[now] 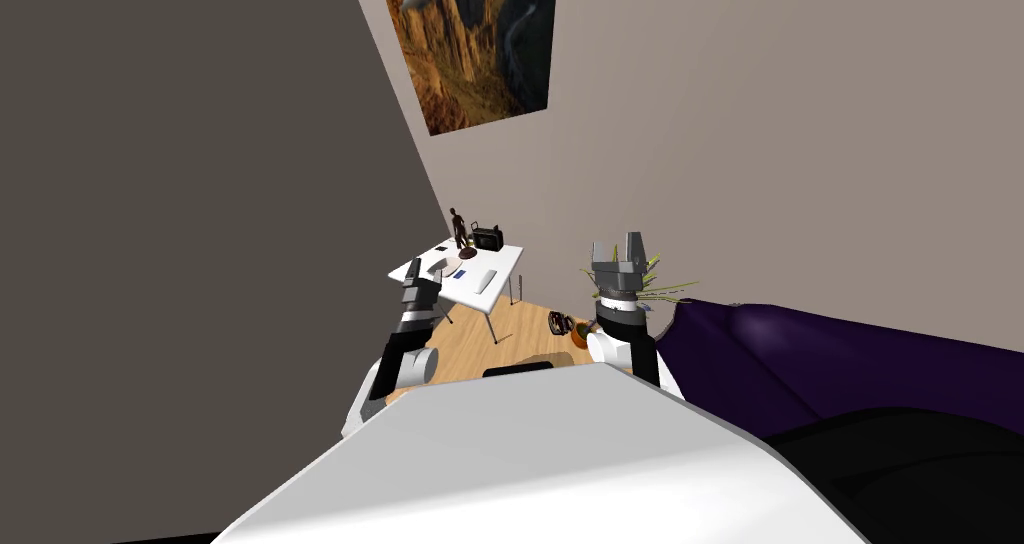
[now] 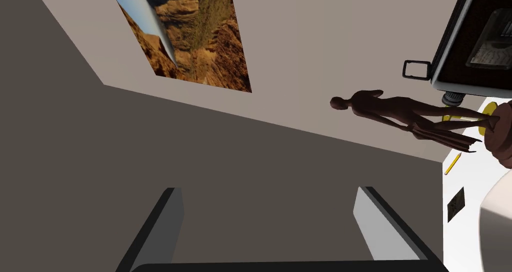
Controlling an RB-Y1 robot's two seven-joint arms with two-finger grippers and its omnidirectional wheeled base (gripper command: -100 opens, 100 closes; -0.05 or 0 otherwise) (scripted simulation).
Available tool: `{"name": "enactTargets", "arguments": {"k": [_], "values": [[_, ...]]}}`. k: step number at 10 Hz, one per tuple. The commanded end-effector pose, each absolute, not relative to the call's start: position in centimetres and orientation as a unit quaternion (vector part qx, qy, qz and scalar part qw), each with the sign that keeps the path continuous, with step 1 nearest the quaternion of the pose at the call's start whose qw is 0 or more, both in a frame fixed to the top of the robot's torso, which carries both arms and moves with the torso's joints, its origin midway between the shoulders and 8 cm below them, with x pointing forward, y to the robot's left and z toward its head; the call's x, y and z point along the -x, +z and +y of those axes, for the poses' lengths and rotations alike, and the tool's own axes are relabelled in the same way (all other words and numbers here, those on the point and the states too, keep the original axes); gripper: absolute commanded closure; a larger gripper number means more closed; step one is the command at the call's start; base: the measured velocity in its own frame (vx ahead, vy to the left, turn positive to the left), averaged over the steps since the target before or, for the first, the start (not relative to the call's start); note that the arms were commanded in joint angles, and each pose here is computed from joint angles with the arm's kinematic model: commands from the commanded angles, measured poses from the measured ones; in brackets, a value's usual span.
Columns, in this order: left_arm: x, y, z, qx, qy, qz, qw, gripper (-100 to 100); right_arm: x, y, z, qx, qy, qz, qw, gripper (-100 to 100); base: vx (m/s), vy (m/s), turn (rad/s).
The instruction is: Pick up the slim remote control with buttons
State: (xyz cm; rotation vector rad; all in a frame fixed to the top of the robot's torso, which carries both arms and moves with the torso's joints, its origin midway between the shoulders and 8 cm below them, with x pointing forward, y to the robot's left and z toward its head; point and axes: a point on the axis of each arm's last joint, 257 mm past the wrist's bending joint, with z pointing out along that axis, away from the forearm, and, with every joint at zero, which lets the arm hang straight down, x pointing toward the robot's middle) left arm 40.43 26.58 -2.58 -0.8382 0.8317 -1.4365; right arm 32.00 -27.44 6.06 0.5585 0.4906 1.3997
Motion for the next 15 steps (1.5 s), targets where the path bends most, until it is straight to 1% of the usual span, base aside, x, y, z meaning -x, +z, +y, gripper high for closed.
{"name": "enactTargets", "arguments": {"k": [1,6,14,15], "values": [[-41.1,-3.1,26.3,0.371,-0.619,0.372,0.584,-100,-32.0,6.1,-27.4,-0.251,0.629,0.220,0.702,0,-0.022,-0.090,-0.015],[-42.7,-4.7,25.9,0.396,-0.614,0.400,0.553,-100,-32.0,6.1,-27.4,-0.251,0.629,0.220,0.702,0,-0.012,-0.075,-0.012],[-45.5,-8.2,25.5,0.457,-0.595,0.450,0.485,-100,-32.0,6.1,-27.4,-0.251,0.629,0.220,0.702,0,0.000,-0.080,-0.012],[-45.5,-8.5,25.5,0.460,-0.592,0.453,0.483,-100,-32.0,6.1,-27.4,-0.251,0.629,0.220,0.702,0,-0.004,-0.027,0.003]]}}
